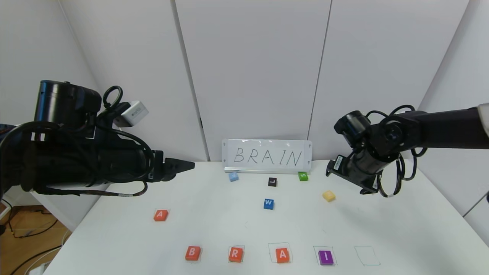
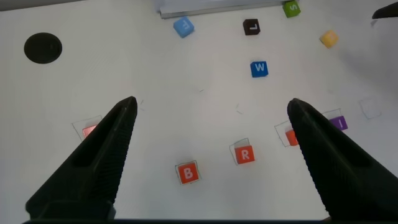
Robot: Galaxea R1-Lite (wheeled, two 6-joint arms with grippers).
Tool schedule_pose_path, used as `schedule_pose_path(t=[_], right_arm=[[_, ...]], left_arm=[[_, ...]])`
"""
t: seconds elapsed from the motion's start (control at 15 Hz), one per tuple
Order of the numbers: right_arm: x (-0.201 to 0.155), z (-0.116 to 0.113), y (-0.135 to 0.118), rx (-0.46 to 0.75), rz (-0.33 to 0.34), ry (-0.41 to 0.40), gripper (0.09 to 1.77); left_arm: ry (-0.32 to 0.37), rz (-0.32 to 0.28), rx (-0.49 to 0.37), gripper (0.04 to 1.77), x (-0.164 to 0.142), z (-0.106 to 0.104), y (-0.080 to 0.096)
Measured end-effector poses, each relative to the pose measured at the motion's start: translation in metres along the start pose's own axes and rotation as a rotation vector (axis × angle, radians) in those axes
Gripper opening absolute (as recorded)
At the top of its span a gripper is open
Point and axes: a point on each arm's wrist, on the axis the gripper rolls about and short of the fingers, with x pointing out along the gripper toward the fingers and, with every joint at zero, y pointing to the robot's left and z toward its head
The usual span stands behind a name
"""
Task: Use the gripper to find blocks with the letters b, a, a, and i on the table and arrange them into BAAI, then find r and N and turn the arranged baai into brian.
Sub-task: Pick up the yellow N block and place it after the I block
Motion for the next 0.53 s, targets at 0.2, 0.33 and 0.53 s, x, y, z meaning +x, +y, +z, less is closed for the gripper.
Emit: schedule_pose_path(t=[0.2, 0.33, 0.53], right_arm=[[0.017, 0.003, 0.014, 0.097, -0.065, 0.058, 1.71], [0.034, 0.001, 0.020, 0.128, -0.077, 0.096, 1.71], [0.054, 0.004, 0.020, 0.192, -0.047, 0.150, 1.71]], left_arm=[[0.004, 0.002, 0.005, 1.72, 0.001, 0.000, 0.001], [0.008, 0.004, 0.007, 1.72, 0.003, -0.001, 0.002], [0.017, 0.004, 0.006, 1.72, 0.006, -0.002, 0.002]])
